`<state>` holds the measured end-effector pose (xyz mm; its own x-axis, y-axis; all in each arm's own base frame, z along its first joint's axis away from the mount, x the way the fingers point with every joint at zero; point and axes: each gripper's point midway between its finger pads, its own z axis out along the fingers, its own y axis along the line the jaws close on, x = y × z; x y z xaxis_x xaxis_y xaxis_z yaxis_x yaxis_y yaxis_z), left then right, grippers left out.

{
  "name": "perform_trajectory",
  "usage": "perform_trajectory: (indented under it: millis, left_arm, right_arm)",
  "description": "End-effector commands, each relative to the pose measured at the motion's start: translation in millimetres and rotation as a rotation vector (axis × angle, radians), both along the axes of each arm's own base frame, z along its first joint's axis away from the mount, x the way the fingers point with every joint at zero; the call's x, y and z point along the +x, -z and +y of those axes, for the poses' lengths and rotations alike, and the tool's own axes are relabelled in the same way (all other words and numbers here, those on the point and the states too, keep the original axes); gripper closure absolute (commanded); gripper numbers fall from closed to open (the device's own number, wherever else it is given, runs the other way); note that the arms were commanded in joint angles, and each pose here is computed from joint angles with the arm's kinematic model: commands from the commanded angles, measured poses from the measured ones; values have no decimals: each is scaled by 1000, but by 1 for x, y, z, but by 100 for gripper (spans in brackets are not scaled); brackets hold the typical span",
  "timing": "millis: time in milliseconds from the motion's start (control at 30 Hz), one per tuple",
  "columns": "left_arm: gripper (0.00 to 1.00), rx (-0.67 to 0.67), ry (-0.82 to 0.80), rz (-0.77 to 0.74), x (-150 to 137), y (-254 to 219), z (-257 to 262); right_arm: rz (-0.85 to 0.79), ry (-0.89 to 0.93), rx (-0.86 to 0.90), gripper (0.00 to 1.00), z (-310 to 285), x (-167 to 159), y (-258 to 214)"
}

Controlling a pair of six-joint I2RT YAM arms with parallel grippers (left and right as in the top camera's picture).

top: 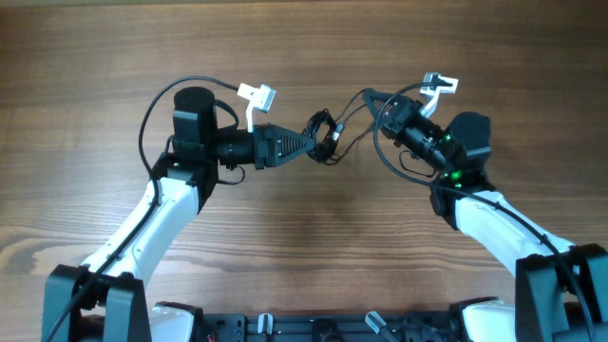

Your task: Untangle cables

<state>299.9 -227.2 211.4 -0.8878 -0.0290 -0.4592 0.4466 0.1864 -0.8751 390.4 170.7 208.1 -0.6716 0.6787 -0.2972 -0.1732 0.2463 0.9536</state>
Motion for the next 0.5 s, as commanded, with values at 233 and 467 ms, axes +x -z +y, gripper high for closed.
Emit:
perform_trajectory:
  millis: [233,467]
  left_arm:
    - [96,38,-371,326,47,14,10]
    - [96,-38,-456,356,64,-2,14]
  right_arm:
    - [-43,-86,-54,96,68,-27,4]
    - [82,-130,-108,96,79,-39,35]
